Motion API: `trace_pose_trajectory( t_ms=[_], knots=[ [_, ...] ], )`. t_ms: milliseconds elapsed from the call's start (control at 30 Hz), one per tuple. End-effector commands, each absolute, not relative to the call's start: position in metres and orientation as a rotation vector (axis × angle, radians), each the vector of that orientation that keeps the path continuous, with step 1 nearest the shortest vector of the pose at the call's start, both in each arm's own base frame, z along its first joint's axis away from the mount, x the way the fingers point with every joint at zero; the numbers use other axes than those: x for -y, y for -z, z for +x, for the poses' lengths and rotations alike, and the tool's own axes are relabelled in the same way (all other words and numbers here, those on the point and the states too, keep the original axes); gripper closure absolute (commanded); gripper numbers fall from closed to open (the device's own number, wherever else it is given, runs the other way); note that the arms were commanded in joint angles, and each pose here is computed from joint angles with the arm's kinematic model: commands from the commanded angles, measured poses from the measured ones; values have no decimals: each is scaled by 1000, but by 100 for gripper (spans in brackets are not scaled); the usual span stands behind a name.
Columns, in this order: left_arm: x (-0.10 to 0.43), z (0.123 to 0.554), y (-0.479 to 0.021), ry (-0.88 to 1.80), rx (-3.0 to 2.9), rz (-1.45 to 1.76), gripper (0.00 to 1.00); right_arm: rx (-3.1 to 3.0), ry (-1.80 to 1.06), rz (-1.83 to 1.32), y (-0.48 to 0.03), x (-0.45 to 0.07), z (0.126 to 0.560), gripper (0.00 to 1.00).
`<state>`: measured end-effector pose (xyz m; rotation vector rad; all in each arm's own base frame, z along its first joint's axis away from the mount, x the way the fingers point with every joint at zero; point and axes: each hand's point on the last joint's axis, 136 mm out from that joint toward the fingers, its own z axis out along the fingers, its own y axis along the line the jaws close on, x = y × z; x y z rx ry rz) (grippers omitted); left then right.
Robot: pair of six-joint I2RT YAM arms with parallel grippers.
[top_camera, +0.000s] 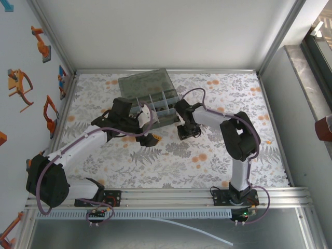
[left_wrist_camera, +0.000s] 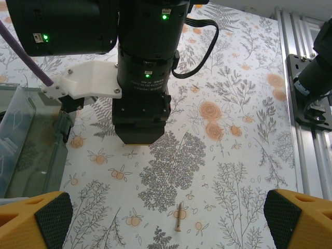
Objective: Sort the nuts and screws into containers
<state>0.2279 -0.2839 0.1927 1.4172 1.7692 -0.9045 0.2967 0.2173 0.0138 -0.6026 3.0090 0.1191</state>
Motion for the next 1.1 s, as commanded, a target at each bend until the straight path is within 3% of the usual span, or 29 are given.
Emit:
trace_pose_trajectory(
  t_ms=[0, 167, 333, 533, 733, 967, 1067],
  knots=[
    [288, 225, -202, 924, -1738, 1436, 3, -3181, -121, -648, -3, -200, 246, 60],
    [289, 224, -202, 929, -1734, 1439, 3, -3125, -33, -596, -11, -189, 256, 59],
    [290, 221, -204, 929, -1723, 1446, 3, -2989, -117, -458, -43, -203, 282, 57],
    [289, 221, -204, 927, -1723, 1445, 3, -2985, -167, -461, -43, -210, 283, 57],
    [283, 217, -206, 897, -1705, 1469, 3, -2889, -307, -798, -53, -249, 251, 50],
    [245, 195, -202, 790, -1812, 1568, 3, -2697, -478, -1106, -50, -298, 226, 50],
    [235, 189, -210, 793, -1914, 1459, 3, -2641, -497, -1210, -47, -307, 223, 49]
  ],
)
